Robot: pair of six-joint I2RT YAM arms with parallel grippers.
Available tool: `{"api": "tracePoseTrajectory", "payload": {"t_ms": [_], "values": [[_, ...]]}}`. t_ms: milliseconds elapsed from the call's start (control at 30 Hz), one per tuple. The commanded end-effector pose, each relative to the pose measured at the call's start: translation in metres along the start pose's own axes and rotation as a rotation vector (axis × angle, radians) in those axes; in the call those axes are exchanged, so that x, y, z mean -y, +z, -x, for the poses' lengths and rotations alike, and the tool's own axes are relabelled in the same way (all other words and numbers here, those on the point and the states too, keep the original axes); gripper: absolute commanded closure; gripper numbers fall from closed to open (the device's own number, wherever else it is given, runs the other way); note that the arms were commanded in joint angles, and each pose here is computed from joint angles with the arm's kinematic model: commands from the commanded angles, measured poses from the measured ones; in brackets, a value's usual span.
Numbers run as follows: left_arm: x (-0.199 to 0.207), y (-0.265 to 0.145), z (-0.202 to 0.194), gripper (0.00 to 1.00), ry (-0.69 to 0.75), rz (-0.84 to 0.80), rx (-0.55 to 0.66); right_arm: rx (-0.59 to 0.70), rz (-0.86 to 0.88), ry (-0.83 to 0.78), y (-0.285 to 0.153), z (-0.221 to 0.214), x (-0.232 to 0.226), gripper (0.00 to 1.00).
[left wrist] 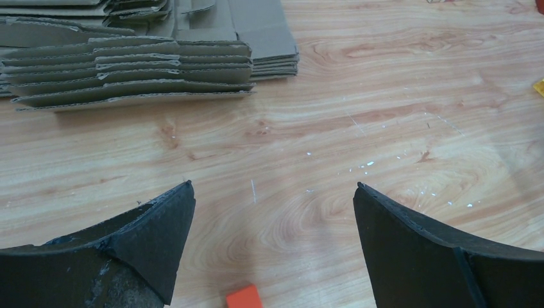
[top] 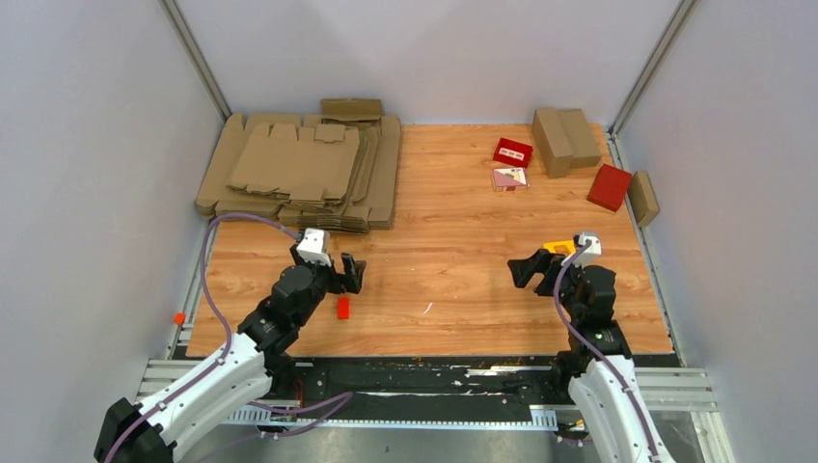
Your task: Fold the paper box
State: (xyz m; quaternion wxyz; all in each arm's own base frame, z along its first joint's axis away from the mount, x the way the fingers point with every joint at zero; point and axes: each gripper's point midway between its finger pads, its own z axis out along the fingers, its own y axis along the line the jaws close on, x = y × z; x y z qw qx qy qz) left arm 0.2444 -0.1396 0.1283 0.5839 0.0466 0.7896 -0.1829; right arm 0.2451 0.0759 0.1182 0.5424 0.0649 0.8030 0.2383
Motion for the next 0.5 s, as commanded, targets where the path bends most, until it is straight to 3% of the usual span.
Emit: {"api": "tracePoseTrajectory", "payload": {"t_ms": [0,467], "values": [[-0.002,0.001,0.009,0.00,-0.002,0.017,0.036,0.004,0.055,0.032,0.001,-0.001,-0.010,0.07],[0.004,0.003,0.008,0.00,-0.004,-0.010,0.018,0.017,0.078,0.039,0.000,0.008,-0.017,0.06]]}}
